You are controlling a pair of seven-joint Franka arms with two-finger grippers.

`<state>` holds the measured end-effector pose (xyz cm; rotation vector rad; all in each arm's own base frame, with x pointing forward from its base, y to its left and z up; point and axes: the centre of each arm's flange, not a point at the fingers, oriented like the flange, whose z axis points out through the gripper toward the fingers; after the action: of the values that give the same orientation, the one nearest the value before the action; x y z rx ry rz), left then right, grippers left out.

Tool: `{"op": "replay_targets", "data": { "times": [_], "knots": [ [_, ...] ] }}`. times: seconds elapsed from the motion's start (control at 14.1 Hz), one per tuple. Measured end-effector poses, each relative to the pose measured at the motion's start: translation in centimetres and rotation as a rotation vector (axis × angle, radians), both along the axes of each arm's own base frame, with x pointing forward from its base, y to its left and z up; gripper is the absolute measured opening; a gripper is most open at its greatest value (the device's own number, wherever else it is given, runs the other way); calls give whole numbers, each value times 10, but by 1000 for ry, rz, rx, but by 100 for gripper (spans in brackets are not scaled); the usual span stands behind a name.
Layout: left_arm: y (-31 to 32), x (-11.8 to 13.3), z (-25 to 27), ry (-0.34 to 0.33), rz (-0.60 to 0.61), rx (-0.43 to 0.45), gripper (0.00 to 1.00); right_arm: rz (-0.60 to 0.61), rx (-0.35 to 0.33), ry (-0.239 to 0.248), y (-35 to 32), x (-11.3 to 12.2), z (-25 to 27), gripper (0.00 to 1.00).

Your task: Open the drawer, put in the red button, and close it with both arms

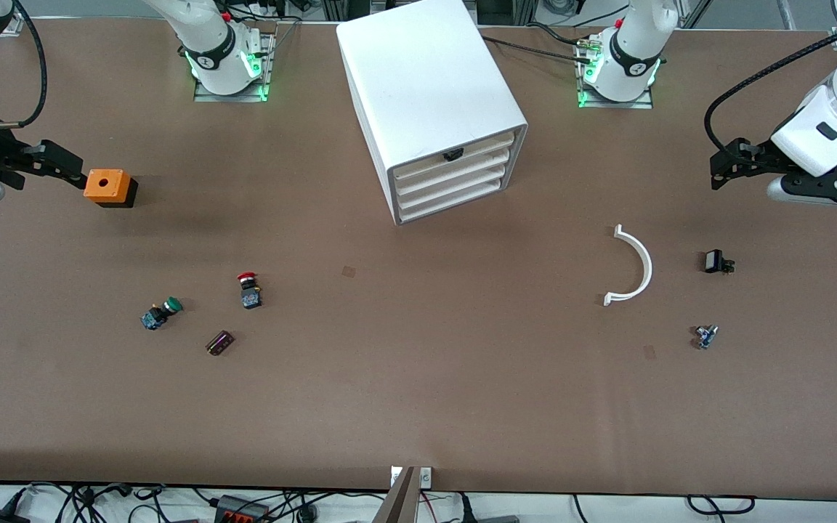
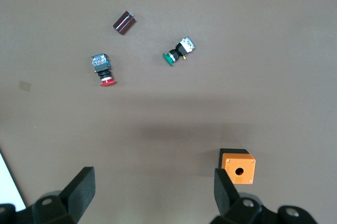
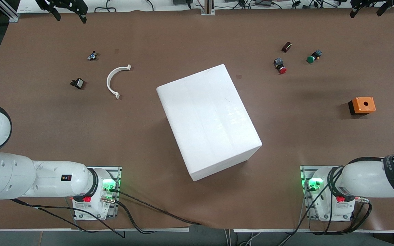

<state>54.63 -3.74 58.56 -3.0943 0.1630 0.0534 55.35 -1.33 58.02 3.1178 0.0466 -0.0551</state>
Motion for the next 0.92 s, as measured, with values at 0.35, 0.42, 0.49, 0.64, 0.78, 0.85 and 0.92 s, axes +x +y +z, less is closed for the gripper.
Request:
{"op": "replay_targets", "data": {
  "times": [0.35,0.42,0.49,0.64,0.78,0.85,0.92],
  "knots": [
    [0,0,0,2,0,0,100,4,0,-1,2,0,0,100],
    [0,-1,0,5,0,0,100,5,0,-1,3,0,0,100],
    [0,-1,0,6,0,0,100,6,0,-1,3,0,0,100],
    [0,-1,0,12,0,1,100,7,4,-1,5,0,0,100],
    [-6,-5,-2,44,-3,-21,100,10,5,-1,7,0,0,100],
    [-10,-7,-2,60,-4,-49,100,11,5,-1,7,0,0,100],
    [-14,-10,-3,78,-5,-68,100,12,5,-2,8,0,0,100]
  ]
}}
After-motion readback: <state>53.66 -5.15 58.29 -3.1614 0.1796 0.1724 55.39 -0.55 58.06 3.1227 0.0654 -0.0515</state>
